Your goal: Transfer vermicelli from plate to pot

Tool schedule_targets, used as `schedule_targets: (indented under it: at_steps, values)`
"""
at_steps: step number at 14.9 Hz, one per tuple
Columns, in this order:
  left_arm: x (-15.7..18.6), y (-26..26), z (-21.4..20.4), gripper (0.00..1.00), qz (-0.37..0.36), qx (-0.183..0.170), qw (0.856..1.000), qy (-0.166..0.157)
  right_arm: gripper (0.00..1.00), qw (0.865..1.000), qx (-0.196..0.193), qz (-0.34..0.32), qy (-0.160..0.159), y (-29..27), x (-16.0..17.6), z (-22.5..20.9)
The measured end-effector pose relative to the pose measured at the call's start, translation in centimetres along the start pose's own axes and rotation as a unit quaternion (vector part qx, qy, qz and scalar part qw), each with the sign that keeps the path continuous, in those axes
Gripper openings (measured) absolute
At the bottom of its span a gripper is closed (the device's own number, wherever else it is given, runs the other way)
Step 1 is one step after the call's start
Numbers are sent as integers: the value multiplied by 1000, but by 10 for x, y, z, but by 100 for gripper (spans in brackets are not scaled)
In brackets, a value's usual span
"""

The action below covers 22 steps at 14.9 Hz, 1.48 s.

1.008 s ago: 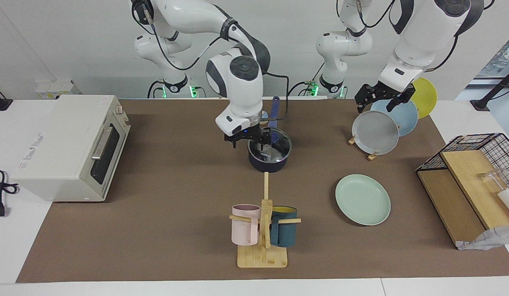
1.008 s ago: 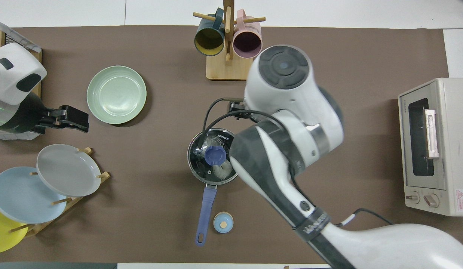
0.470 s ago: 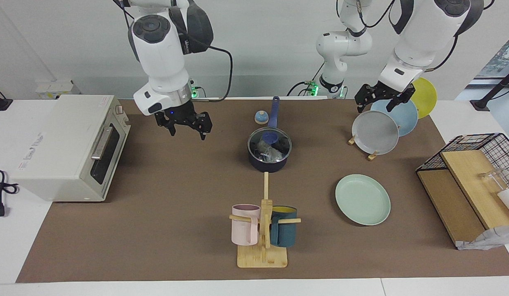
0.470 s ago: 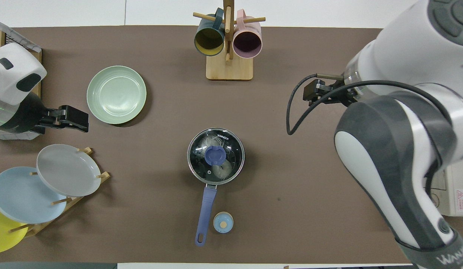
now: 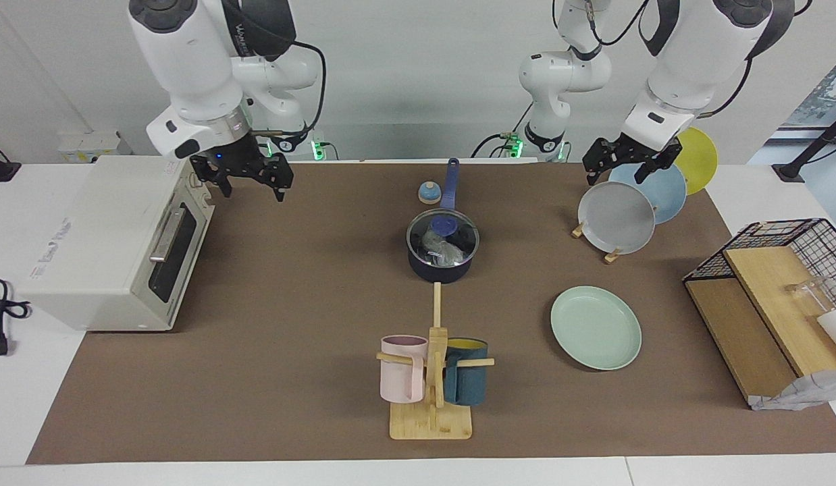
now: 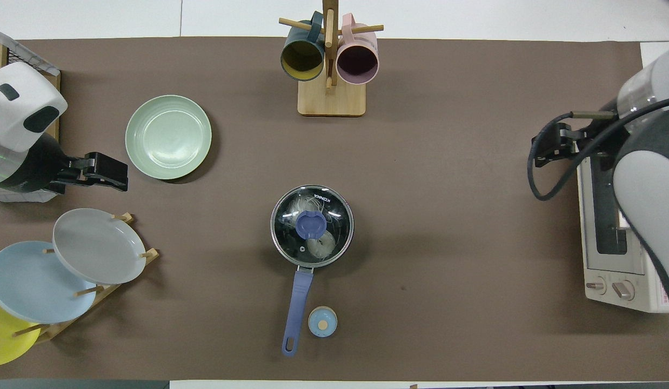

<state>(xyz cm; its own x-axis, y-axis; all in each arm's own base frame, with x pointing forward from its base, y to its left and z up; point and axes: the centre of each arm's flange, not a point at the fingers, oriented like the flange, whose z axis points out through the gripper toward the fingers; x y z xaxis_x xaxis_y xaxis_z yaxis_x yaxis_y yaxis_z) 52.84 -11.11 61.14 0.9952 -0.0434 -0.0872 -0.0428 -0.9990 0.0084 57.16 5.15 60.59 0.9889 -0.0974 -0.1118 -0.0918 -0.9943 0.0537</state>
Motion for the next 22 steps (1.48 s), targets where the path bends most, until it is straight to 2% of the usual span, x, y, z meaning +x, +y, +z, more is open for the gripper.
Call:
schedule_targets:
  at_steps: [3, 8, 14, 22]
  values:
    - [0, 0, 0, 100, 0, 0, 1000, 0, 100, 1000, -2, -3, -12, 19, -3, 9]
    - [0, 0, 0, 100, 0, 0, 1000, 0, 100, 999, 0, -40, -11, 43, -18, 16]
    - [0, 0, 0, 100, 0, 0, 1000, 0, 100, 1000, 5, -18, -2, 78, -25, 11]
    - [0, 0, 0, 100, 0, 0, 1000, 0, 100, 1000, 3, -20, -3, 73, -13, 15]
